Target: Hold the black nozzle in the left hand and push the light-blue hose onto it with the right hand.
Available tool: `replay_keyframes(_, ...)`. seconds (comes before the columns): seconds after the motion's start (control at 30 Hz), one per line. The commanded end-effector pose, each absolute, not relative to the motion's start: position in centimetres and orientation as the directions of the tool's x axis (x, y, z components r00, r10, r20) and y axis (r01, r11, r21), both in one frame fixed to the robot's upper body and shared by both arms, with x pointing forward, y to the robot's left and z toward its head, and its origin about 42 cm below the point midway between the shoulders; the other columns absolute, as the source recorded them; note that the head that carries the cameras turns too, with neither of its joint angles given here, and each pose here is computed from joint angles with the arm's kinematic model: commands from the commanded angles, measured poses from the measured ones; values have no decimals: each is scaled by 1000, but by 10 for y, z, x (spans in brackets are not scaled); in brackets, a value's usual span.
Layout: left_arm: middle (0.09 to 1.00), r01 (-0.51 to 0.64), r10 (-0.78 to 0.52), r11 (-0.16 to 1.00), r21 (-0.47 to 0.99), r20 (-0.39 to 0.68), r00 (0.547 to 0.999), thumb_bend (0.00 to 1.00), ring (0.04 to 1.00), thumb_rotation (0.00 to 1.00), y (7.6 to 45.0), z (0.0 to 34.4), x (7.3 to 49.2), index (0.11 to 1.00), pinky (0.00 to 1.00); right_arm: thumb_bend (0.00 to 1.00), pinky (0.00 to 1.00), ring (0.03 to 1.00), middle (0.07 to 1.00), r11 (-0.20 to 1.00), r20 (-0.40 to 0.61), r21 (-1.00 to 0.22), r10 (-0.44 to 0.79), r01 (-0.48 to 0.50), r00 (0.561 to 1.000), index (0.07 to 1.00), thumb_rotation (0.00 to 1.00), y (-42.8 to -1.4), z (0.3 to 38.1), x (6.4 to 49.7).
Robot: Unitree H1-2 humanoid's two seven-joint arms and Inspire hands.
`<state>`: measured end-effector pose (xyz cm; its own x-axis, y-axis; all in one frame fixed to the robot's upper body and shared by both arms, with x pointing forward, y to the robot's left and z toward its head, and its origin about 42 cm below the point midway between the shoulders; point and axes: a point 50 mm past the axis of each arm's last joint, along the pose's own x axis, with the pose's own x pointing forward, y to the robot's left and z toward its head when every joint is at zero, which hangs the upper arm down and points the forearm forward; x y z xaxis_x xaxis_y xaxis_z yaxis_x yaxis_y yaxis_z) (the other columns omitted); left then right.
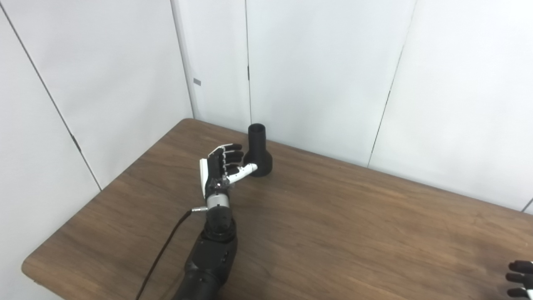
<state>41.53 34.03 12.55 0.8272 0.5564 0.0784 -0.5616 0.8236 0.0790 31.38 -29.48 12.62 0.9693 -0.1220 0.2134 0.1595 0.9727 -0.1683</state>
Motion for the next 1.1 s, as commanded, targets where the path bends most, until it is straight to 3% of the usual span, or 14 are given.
replay_keyframes(0.0, 654, -520, 524, 841, 148, 18, 852, 946, 665, 4, 340, 110, 409, 652, 611, 595, 443, 590, 623, 971, 289, -170, -116, 170, 950, 585, 671, -297, 144, 317)
replay_keyframes(0.33, 724, -487, 507, 827, 279, 2, 862, 982, 739, 69, 341, 110, 408, 731, 699, 580, 432, 581, 615, 970, 286, -174, -117, 172, 951, 579, 664, -296, 146, 315)
replay_keyframes(0.4, 768, -460, 492, 823, 334, -12, 871, 985, 788, 114, 343, 110, 408, 786, 777, 589, 430, 580, 615, 969, 283, -174, -119, 173, 952, 579, 667, -296, 146, 315)
replay_keyframes(0.47, 852, -415, 466, 813, 409, -28, 884, 997, 896, 187, 345, 111, 409, 858, 936, 587, 430, 581, 615, 970, 283, -174, -118, 172, 952, 578, 665, -296, 146, 316)
replay_keyframes(0.53, 934, -380, 445, 809, 448, -45, 895, 1000, 976, 259, 346, 112, 409, 924, 987, 573, 430, 581, 614, 968, 286, -181, -114, 171, 951, 579, 668, -297, 146, 316)
replay_keyframes(0.67, 997, -328, 405, 822, 466, -73, 911, 1000, 999, 304, 349, 117, 411, 973, 1000, 587, 430, 580, 613, 969, 286, -176, -116, 171, 951, 578, 669, -297, 145, 316)
replay_keyframes(1.07, 986, -197, 296, 838, 510, -121, 947, 1000, 1000, 323, 340, 135, 423, 963, 1000, 580, 430, 583, 615, 970, 280, -173, -118, 172, 953, 580, 662, -296, 146, 313)
